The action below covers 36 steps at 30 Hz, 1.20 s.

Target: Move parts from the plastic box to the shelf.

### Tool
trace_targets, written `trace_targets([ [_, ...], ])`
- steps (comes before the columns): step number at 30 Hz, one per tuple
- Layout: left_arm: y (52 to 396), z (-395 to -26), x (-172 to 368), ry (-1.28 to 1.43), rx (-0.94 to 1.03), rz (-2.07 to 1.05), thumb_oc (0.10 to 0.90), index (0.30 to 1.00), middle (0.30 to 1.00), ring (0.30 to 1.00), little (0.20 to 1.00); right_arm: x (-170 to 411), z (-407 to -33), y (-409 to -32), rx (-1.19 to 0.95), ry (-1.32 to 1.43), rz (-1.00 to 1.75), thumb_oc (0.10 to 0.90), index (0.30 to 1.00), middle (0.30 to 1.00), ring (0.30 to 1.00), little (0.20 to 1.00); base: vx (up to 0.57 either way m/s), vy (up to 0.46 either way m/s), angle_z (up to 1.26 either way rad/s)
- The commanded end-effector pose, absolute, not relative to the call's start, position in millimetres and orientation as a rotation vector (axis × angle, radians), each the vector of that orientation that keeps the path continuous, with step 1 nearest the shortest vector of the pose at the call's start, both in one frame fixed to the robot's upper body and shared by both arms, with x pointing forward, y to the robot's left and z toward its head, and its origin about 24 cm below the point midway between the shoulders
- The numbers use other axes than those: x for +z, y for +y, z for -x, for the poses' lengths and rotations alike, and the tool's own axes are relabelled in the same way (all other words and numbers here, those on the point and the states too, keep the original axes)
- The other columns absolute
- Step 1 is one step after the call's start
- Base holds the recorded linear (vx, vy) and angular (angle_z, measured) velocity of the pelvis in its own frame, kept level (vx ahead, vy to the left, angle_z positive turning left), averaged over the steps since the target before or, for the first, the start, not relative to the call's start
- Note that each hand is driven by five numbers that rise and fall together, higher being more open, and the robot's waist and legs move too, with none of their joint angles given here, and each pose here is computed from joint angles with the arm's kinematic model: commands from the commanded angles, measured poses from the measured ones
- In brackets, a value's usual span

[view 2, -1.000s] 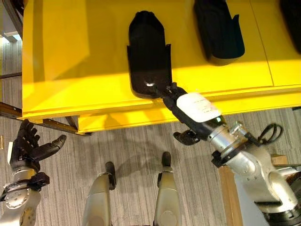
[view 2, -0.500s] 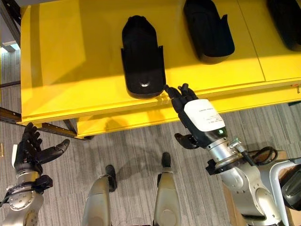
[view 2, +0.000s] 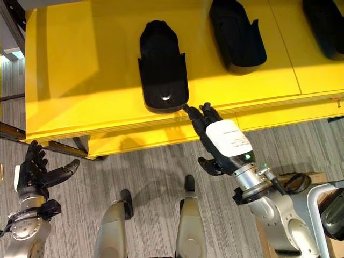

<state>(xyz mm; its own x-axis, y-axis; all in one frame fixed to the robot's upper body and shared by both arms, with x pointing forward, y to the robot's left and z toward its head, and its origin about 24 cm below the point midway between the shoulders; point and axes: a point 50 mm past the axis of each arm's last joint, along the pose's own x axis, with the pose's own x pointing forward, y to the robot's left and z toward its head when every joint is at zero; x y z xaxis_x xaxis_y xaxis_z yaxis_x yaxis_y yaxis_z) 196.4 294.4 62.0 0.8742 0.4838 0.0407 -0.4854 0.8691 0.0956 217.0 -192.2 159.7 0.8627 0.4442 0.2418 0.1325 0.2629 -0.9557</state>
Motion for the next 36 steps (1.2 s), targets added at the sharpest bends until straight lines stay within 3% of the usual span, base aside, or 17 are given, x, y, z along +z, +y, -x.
trace_targets([
  [1,302.2,-188.2,100.6,-0.21,0.546,-0.213,0.9,1.0,1.0,1.0,1.0,175.4,-219.1,-180.4,0.204,-0.659,1.284,0.9,1.0,1.0,1.0,1.0,0.0,0.0,0.0],
  [14,296.6,-194.3,102.1,-0.227,0.536,-0.206,0.9,1.0,1.0,1.0,1.0,162.6,-231.6,-169.7,0.253,-0.633,1.27,0.9,1.0,1.0,1.0,1.0,0.0,0.0,0.0],
  [36,291.3,-200.1,101.5,-0.242,0.543,-0.168,0.9,1.0,1.0,1.0,1.0,173.4,-248.1,-179.4,0.074,-0.659,1.257,0.9,1.0,1.0,1.0,1.0,0.0,0.0,0.0],
])
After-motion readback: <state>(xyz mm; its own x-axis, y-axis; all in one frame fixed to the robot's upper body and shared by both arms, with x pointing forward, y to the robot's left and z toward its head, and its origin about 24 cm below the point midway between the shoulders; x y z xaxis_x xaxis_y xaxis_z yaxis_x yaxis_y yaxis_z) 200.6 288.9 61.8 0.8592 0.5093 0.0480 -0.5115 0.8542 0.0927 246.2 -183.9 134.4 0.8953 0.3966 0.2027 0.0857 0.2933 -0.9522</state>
